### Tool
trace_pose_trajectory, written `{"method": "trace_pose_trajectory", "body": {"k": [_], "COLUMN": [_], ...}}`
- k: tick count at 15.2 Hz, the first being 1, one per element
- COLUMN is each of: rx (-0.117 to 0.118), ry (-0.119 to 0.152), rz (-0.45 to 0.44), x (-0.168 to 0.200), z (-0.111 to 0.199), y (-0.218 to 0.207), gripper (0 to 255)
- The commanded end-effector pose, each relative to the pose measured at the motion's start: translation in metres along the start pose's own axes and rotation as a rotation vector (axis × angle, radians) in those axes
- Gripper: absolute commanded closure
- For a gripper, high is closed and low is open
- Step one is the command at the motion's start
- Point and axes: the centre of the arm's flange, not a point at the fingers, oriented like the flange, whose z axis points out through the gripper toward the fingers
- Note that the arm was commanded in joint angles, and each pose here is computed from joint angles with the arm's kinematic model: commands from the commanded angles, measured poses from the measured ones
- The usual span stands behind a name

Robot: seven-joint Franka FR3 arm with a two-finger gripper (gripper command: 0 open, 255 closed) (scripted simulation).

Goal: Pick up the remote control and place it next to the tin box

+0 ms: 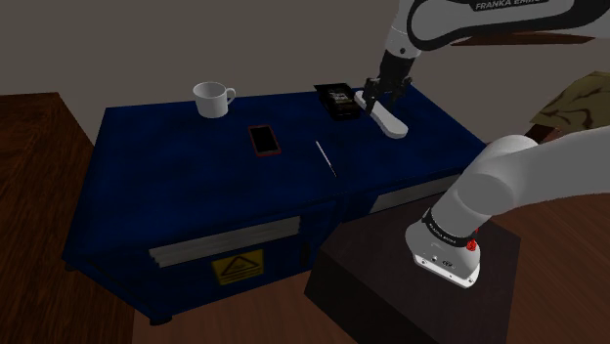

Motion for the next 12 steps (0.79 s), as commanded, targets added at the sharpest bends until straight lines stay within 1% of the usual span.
{"method": "trace_pose_trajectory", "body": {"k": [1, 8, 9, 12], "rx": [0.000, 0.000, 0.000, 0.000], "ry": [0.000, 0.000, 0.000, 0.000], "rz": [-0.002, -0.002, -0.002, -0.002], "x": [-0.005, -0.018, -0.020, -0.020], "z": [0.000, -0.002, -0.003, 0.013], "y": [0.024, 0.116, 0.135, 0.135], "gripper": [255, 255, 255, 255]}}
